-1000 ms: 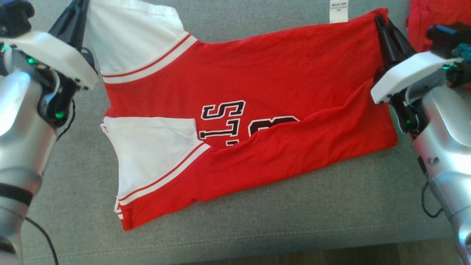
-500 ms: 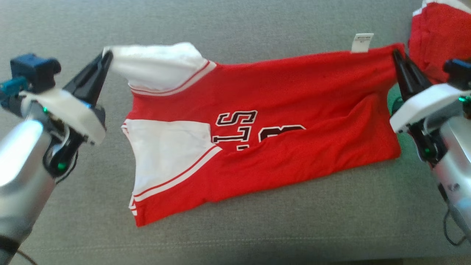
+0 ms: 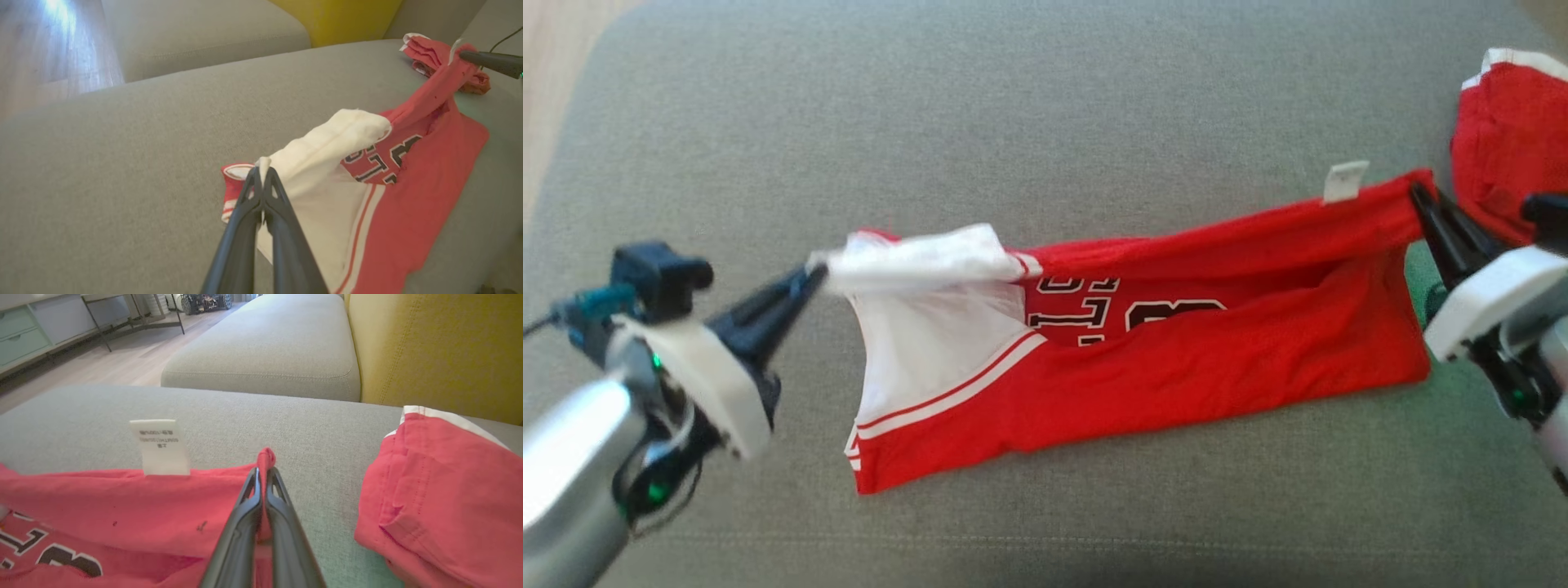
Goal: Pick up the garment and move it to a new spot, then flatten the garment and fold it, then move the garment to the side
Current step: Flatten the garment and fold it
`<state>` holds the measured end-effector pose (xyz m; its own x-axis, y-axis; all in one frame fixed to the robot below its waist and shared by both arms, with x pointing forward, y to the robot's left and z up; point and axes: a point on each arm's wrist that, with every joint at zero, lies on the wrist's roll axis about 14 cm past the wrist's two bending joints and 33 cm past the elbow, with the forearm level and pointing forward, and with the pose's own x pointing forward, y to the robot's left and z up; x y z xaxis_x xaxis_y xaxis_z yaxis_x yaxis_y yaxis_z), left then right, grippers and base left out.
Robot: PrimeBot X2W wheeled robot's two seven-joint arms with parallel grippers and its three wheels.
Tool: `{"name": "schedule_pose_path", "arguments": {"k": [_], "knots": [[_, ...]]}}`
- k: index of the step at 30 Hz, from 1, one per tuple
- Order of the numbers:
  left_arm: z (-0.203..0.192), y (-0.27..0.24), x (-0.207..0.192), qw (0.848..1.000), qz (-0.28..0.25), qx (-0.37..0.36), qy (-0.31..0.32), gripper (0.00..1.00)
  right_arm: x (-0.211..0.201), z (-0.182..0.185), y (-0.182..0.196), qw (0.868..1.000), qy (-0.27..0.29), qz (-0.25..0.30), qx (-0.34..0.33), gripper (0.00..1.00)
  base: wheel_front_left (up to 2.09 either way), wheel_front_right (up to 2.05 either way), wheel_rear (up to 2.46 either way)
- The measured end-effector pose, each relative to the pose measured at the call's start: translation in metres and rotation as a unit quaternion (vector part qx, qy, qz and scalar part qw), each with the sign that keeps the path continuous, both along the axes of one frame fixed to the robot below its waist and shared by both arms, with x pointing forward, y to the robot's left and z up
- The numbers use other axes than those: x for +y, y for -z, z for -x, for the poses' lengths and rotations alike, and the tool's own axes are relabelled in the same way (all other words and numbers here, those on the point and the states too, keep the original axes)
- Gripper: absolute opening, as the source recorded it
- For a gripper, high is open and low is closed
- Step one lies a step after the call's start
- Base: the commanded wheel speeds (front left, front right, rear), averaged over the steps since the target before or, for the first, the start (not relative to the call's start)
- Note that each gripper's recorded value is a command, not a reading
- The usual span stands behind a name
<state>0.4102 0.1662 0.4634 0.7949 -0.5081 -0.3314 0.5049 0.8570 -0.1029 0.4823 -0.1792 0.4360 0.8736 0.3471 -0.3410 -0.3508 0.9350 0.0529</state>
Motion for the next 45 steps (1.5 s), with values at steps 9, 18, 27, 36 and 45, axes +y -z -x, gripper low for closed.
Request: {"name": "schedule_pose_path", "arguments": {"k": [9, 18, 27, 36, 45], "knots": [[0.052, 0.017, -0.010, 0.996, 0.008, 0.081, 0.032, 0.00, -0.005, 0.019, 0.004, 0.998, -0.036, 0.036, 0.028, 0.00, 0.00, 0.00, 0.00], [0.086, 0.029, -0.024, 0.988, 0.019, 0.142, 0.056, 0.49, -0.014, 0.064, 0.030, 0.987, -0.038, 0.019, 0.155, 1.00, 0.00, 0.00, 0.00], [0.086, 0.023, -0.024, 0.991, 0.021, 0.125, 0.052, 1.00, -0.042, 0.058, 0.002, 0.993, -0.007, 0.019, 0.116, 1.00, 0.00, 0.00, 0.00], [0.046, -0.032, -0.001, 0.996, 0.071, -0.016, -0.047, 1.00, -0.028, 0.029, -0.052, 0.999, 0.024, -0.038, -0.025, 1.00, 0.00, 0.00, 0.00], [0.016, -0.086, 0.022, 0.969, 0.137, -0.127, -0.163, 1.00, -0.005, 0.034, -0.068, 0.989, 0.053, -0.107, -0.091, 1.00, 0.00, 0.00, 0.00]]}}
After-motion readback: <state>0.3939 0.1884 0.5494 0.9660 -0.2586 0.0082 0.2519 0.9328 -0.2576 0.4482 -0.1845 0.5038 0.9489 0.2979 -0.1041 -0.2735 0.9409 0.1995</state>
